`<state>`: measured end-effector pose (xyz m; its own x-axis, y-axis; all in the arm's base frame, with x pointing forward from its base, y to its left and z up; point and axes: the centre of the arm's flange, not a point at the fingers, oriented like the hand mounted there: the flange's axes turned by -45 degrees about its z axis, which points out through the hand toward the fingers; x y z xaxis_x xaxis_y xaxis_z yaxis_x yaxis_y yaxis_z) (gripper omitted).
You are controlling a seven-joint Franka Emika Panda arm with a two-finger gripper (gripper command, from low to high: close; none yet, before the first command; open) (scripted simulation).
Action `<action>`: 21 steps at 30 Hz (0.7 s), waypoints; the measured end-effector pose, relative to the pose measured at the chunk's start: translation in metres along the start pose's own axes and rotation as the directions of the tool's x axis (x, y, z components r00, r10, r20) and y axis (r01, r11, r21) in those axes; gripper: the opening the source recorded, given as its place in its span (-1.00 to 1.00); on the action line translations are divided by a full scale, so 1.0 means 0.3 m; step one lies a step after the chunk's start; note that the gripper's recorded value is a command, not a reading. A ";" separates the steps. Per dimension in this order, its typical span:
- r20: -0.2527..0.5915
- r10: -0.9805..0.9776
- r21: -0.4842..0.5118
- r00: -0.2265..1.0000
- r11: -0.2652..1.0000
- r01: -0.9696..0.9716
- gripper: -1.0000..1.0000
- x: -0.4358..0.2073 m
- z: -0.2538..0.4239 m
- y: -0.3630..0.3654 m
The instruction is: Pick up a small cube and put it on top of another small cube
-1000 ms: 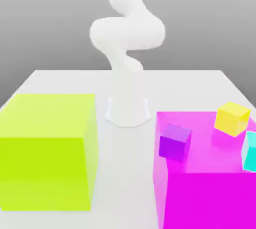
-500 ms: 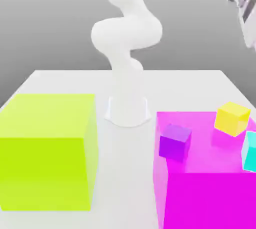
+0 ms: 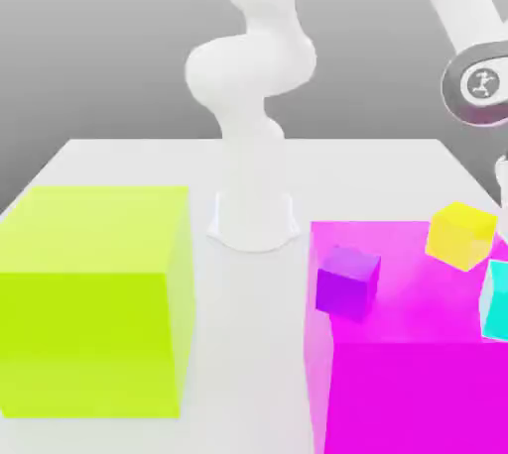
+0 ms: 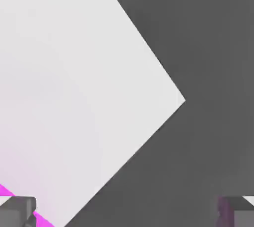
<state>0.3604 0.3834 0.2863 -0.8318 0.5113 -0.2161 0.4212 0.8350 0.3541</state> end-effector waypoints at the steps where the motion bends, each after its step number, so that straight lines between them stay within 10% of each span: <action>1: -0.010 -0.067 0.020 0.998 0.998 0.067 0.00 0.052 0.031 -0.023; 9: -0.191 -0.174 0.233 0.966 0.948 0.217 0.00 0.326 0.142 -0.305; 19: -0.225 0.016 0.348 0.974 0.935 0.065 0.00 0.368 0.254 -0.455; 20: -0.225 0.017 0.348 0.974 0.935 0.065 -1.00 0.375 0.281 -0.468; 21: -0.225 0.017 0.348 0.974 0.935 0.065 -1.00 0.375 0.281 -0.468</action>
<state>0.2382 0.3408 0.1358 -0.8848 0.4660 0.0001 0.4660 0.8848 0.0002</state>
